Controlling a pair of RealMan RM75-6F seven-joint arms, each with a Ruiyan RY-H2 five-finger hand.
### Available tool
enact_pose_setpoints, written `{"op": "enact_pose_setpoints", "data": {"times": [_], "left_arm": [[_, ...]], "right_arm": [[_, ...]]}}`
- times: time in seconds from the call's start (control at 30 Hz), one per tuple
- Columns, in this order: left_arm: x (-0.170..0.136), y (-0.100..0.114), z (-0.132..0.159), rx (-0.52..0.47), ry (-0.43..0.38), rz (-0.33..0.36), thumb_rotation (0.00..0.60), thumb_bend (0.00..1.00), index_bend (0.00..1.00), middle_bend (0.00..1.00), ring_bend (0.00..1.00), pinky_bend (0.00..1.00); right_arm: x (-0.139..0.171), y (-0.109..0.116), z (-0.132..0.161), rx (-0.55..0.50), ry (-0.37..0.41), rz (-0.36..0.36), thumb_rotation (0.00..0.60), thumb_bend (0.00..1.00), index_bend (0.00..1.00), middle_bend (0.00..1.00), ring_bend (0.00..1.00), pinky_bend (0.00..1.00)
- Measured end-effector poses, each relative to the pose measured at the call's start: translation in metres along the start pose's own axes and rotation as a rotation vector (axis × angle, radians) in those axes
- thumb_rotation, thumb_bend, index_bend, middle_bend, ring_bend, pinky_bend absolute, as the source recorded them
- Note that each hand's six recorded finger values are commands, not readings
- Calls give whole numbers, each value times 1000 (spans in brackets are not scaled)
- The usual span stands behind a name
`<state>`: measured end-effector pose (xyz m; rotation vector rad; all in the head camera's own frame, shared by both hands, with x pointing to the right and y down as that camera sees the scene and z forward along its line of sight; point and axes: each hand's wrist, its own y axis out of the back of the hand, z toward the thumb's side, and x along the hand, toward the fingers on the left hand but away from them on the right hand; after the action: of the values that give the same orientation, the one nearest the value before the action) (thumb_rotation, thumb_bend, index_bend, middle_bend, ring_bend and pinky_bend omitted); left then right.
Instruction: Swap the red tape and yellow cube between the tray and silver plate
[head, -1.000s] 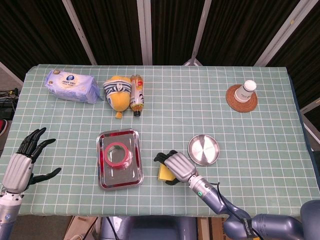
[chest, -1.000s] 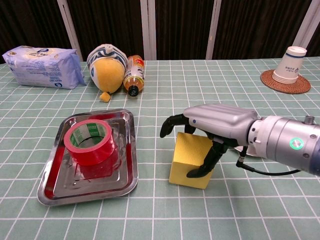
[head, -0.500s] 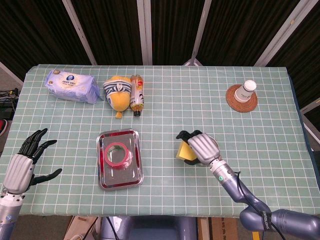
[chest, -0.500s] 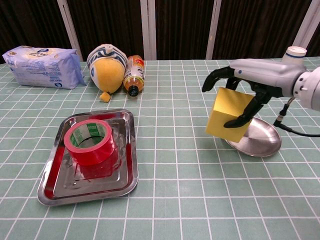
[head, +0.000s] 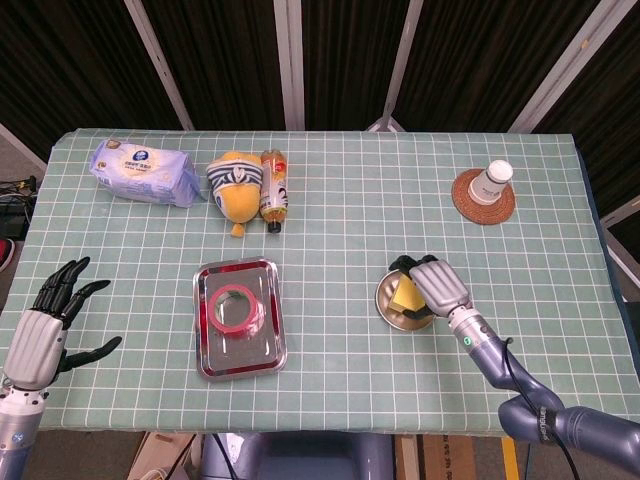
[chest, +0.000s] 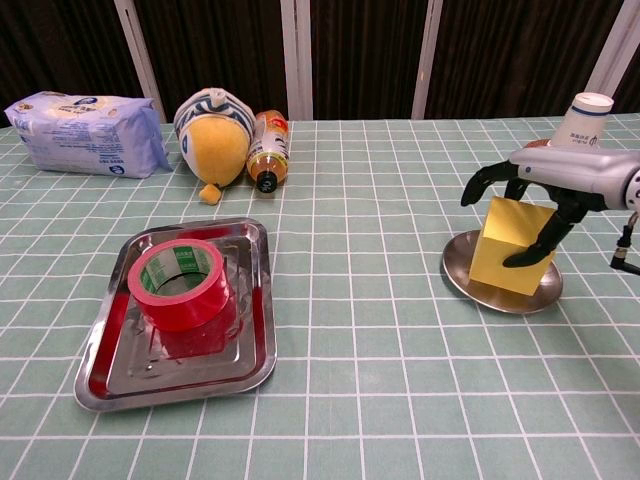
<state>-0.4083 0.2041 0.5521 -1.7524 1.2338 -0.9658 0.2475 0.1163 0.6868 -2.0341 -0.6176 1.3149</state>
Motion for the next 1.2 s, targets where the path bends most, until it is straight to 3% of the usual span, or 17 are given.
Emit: {"op": "enact_pose_setpoints", "data": {"times": [0.07,0.2,0.4,0.6,0.83,1.03,1.2], "left_arm": [[0,-2,0,4,2,-6,600,0,233,0,0,110],[0,-3,0,8,3,-17,600,0,231,0,0,110],[2,-4,-3,24,17,-22,600,0,231,0,0,110],[3,-7,-10,73,45,-44,600,0,230,0,0,110],[0,-12,-16,137,110,-116,600,0,230,0,0,110],[-11,-8,-17,145,150,-174,600,0,230,0,0,108],[-17,-1,-18,141,176,-167,600,0,229,0,0,108]], "right_arm": [[0,-2,-1,-1,7,10,600,159,122,138,172,82],[1,-4,0,-10,14,19,600,19,3,16,11,0],[6,3,3,-21,12,5,600,0,0,0,0,0],[31,32,-14,15,-48,-73,600,0,0,0,0,0],[111,62,-58,7,-215,-287,600,0,0,0,0,0],[198,44,-82,7,-358,-401,600,0,0,0,0,0],[223,34,-83,57,-417,-431,600,0,0,0,0,0]]}}
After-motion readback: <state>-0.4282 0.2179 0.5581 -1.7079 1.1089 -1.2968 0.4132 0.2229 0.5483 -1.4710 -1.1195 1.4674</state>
